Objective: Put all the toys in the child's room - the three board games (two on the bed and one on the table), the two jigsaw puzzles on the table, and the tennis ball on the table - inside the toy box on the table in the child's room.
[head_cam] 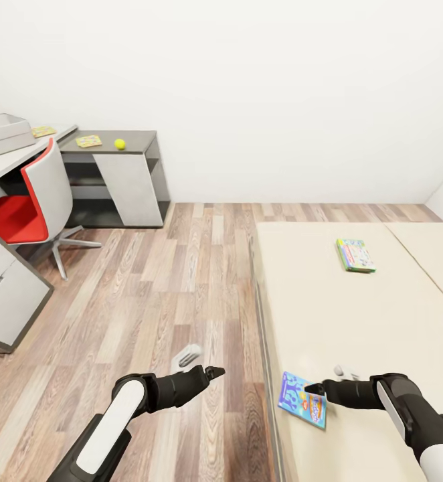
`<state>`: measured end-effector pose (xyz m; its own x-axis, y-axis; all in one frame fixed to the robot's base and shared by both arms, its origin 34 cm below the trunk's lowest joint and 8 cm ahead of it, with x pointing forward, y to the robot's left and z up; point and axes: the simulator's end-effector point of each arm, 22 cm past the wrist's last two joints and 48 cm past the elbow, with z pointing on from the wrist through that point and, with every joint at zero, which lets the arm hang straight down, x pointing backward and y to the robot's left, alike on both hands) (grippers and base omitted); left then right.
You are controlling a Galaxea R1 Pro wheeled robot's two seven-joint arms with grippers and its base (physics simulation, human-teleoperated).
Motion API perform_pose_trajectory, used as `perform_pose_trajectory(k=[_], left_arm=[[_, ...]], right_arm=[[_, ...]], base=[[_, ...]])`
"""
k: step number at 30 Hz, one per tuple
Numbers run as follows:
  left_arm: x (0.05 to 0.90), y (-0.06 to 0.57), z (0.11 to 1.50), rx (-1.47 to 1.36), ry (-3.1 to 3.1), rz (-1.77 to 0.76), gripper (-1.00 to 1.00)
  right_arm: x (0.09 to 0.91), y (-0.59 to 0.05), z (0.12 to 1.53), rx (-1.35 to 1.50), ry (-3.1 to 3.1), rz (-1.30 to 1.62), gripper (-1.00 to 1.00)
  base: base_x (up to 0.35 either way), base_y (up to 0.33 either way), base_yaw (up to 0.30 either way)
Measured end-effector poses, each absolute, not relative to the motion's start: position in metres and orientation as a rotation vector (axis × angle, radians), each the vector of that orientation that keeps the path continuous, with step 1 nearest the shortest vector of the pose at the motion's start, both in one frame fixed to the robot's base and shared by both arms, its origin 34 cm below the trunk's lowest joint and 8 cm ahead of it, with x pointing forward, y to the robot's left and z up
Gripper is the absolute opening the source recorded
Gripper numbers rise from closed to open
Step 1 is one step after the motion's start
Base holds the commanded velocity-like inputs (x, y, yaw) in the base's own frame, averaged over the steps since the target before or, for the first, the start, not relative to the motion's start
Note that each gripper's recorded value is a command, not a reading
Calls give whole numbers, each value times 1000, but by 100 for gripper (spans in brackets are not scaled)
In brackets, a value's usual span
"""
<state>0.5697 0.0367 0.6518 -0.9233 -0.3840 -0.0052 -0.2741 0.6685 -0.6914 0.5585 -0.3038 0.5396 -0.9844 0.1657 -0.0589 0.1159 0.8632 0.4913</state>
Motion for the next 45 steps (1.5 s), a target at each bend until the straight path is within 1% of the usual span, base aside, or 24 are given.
perform_pose_trajectory(k=[11, 37, 45], left_arm=[[570, 37, 652, -542, 2731, -1094, 100], [570, 37, 652, -542, 2731, -1092, 100], [570, 37, 652, -542, 2732, -1092, 100]], right_arm=[[559, -303, 540, 222, 2935, 768, 100], [559, -303, 540, 221, 2934, 770, 100], [559, -303, 540, 221, 2933, 771, 100]], base=[[0, 0, 53], [0, 0, 6], [0, 0, 92]])
